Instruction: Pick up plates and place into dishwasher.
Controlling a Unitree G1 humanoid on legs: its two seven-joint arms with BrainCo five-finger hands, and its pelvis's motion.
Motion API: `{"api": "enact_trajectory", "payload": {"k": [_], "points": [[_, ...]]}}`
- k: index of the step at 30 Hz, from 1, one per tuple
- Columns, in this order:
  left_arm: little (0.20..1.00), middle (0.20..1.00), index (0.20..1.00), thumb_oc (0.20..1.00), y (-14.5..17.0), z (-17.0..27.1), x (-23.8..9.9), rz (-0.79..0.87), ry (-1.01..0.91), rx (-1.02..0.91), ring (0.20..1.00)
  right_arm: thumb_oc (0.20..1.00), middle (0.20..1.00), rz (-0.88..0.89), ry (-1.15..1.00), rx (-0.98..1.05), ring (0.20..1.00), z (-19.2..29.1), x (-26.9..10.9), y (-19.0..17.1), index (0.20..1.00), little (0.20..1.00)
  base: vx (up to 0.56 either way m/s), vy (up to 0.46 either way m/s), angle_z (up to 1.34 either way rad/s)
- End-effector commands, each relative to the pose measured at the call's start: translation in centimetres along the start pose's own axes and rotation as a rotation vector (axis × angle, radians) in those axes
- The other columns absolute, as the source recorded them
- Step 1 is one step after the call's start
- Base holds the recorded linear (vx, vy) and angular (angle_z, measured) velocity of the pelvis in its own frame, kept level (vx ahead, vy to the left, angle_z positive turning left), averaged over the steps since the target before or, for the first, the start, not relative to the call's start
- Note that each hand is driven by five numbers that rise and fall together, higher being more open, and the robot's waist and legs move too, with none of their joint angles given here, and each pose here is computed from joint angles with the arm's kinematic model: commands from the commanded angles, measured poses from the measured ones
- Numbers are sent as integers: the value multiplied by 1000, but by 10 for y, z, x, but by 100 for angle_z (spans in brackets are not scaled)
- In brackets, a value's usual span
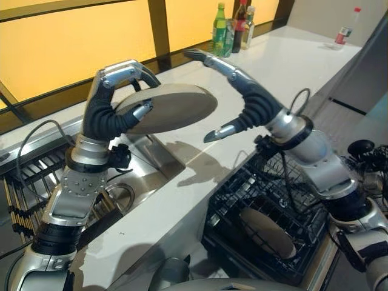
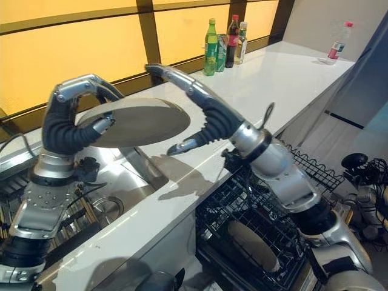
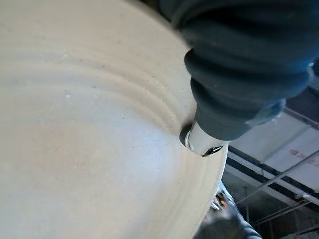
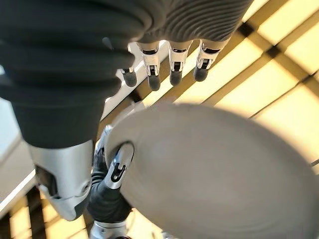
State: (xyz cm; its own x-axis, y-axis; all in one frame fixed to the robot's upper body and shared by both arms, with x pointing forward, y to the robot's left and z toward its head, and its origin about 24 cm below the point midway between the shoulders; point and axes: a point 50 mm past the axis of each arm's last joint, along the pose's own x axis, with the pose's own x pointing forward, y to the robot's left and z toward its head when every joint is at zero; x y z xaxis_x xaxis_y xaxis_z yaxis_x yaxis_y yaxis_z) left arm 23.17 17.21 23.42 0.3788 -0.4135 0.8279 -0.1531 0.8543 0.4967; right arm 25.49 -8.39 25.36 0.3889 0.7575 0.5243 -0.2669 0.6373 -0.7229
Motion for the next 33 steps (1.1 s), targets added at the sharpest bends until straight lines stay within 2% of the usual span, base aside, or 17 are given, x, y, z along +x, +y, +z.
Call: {"api": "enact_trajectory", "payload": {"k": [1,12,13,14,33], "points": [[200,200,200,200,-4,16,12,8,-146,-63,200,1000,1000,-57,-55,55,1000,7,16,-5,1000,1000,22,1,16],[200,200,200,200,-17,26,18,-24,-206,-132,200,1000,1000,-55,-64,127,1000,8,31,9,1000,1000,28,3,14],[200,200,200,200,-18,26,18,-26,-206,-133,200,457,457,-45,-57,129,457,7,31,11,457,457,29,5,6],[200,200,200,200,-18,26,18,-29,-204,-132,200,200,200,-45,-53,134,200,6,31,12,200,200,27,4,6],[200,200,200,200,-17,24,18,-23,-199,-109,200,200,200,0,-1,152,200,-1,28,17,200,200,2,0,1]]}}
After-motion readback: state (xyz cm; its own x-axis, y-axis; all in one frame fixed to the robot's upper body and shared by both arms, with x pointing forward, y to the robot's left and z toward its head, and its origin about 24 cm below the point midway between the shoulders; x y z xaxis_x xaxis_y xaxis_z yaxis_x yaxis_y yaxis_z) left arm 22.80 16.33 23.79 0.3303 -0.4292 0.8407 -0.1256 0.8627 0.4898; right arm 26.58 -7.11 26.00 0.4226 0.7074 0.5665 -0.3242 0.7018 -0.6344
